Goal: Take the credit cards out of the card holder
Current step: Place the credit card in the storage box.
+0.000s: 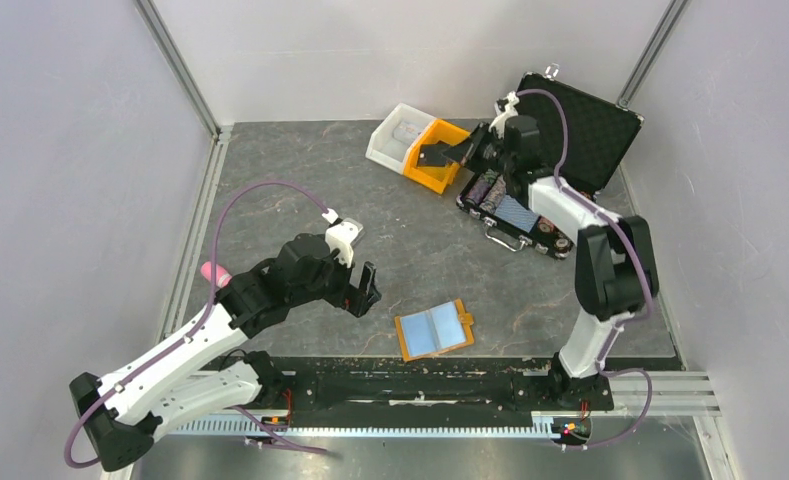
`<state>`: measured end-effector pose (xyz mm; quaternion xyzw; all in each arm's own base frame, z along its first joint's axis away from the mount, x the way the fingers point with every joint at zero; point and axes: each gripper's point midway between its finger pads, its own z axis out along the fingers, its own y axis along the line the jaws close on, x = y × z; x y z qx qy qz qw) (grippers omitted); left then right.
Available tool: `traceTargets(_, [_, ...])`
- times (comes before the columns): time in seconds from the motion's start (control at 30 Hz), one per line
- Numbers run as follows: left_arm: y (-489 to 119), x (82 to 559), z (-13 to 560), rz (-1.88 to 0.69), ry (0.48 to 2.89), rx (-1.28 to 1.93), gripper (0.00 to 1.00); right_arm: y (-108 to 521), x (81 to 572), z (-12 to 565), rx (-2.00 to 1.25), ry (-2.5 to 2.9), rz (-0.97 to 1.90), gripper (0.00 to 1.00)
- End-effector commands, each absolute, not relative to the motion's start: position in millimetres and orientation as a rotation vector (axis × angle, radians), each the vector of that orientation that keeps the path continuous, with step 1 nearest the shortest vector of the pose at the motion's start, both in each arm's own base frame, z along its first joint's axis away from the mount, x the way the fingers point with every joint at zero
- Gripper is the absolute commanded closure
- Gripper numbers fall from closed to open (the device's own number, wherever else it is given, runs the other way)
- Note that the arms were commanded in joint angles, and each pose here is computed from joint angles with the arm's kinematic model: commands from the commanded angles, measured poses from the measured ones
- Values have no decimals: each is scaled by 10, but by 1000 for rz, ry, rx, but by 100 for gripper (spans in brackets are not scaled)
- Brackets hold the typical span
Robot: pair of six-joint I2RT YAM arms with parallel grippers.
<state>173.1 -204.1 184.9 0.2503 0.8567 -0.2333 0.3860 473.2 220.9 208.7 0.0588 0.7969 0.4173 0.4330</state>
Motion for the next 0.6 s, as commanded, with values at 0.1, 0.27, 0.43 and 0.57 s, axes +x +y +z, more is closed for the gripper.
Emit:
traceTargets(0.1, [-1980, 1791, 1887, -529, 2131, 693, 0, 1998, 5549, 2060, 353, 1939, 947, 100])
traceTargets(0.27, [-1943, 1812, 1884, -504, 2131, 681, 0, 1955, 5804, 1931, 387, 1930, 945, 100])
traceTargets(0.43, [-1938, 1812, 1881, -500, 2130, 686, 0, 1913, 5870, 1741, 419, 1940, 938, 100])
traceTargets(0.57, [-1913, 1823, 1868, -477, 2142, 686, 0, 1890, 5942, 1628, 451, 1939, 937, 100])
